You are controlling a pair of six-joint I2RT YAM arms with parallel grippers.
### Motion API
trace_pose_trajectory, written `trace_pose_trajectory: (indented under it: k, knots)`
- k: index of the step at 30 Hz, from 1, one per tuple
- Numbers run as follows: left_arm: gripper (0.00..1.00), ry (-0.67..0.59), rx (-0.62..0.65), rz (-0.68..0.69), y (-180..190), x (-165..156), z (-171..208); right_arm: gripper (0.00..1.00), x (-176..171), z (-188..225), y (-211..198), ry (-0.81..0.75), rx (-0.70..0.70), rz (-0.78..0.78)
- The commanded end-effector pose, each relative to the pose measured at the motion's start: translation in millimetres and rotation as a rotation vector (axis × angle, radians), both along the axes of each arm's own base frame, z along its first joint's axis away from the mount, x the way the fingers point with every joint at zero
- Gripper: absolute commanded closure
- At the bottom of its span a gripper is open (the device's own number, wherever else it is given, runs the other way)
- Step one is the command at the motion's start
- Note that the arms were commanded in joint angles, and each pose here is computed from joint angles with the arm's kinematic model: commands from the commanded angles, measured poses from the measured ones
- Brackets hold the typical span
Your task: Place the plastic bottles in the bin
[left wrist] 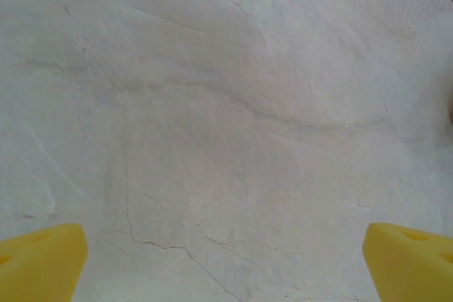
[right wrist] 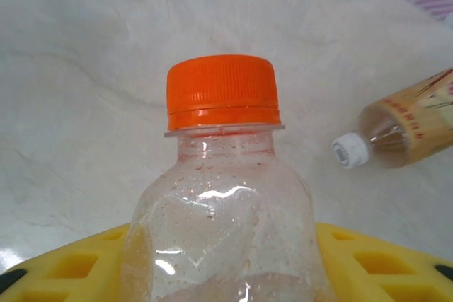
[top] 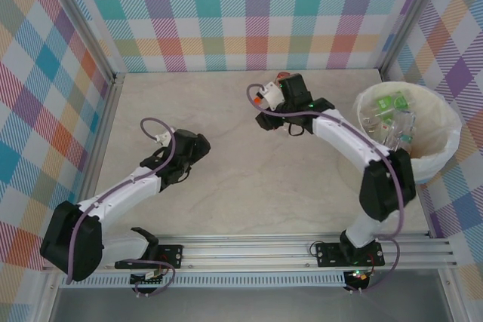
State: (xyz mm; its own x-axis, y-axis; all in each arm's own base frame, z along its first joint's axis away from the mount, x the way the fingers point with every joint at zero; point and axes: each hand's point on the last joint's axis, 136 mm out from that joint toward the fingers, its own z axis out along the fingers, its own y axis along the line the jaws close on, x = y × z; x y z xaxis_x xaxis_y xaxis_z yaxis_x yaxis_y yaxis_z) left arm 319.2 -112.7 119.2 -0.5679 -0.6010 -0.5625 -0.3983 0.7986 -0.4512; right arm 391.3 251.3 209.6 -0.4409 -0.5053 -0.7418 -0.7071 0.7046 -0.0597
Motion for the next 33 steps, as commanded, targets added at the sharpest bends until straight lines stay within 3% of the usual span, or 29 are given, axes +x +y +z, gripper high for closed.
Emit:
trace_pose_trajectory:
  k: [1, 8, 14, 24, 33]
  knots:
    - [0.0, -0.058, -0.032, -0.021, -8, 15, 14, 0.53, -16, 54, -3, -0.108, 0.136, -0.011]
    - [0.0, -0.082, -0.038, -0.027, -11, 20, 14, 0.53, -47, 144, -58, -0.281, 0.265, -0.111]
    - [0.0, -0.09, -0.036, -0.014, -8, 20, 10, 0.53, -62, 201, -124, -0.379, 0.358, -0.29]
    - [0.0, -0.072, -0.029, -0.015, -8, 22, 1, 0.5, -68, 230, -283, -0.53, 0.112, -0.846]
    - [0.0, -0.066, -0.03, -0.03, -12, 28, 2, 0.5, -79, 203, -381, -0.585, -0.145, -1.216]
